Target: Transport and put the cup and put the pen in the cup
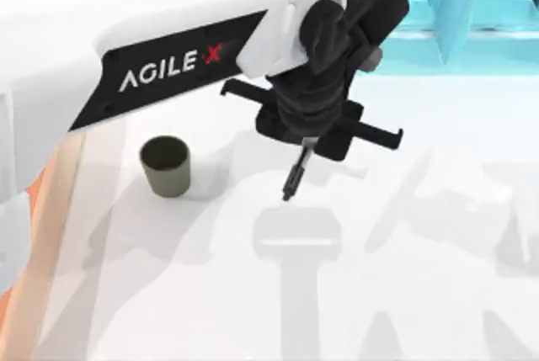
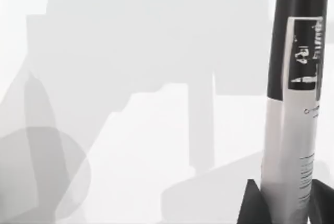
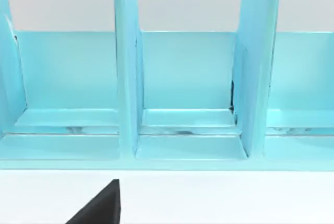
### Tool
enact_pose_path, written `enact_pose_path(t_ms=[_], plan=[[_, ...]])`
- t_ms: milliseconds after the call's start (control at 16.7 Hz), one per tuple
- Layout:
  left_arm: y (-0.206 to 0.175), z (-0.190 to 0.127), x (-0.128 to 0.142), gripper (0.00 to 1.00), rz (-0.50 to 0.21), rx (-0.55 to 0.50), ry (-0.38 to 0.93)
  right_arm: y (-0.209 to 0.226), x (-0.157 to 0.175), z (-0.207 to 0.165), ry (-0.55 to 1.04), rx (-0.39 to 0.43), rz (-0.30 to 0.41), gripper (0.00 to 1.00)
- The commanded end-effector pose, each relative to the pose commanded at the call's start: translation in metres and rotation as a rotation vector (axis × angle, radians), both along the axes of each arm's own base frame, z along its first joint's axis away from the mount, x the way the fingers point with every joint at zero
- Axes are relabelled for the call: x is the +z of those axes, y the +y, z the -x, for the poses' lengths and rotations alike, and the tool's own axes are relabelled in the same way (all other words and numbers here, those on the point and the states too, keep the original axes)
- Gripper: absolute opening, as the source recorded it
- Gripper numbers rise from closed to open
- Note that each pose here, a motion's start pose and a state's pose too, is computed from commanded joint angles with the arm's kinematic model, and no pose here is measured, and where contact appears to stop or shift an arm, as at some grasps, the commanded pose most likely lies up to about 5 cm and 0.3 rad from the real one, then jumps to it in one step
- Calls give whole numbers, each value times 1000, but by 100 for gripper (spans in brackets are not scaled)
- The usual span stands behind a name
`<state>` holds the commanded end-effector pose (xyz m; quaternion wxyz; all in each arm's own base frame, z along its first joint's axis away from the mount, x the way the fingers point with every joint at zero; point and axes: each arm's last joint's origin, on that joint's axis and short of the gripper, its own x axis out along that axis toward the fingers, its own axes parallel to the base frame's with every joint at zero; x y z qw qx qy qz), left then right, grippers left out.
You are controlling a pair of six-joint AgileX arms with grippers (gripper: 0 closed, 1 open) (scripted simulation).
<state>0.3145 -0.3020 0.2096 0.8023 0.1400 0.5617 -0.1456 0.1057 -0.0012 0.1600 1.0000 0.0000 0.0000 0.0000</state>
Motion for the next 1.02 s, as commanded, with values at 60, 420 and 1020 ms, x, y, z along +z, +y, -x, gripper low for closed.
enact_pose_path(t_ms=[60, 420, 1020], plan=[[6, -7, 0, 0, 39, 12, -49, 0, 0, 0, 0, 0, 0, 100], [57, -42, 7, 0, 269, 82, -417, 0, 0, 0, 0, 0, 0, 100], [161, 12, 7, 0, 486, 103, -1018, 0, 0, 0, 0, 0, 0, 100]])
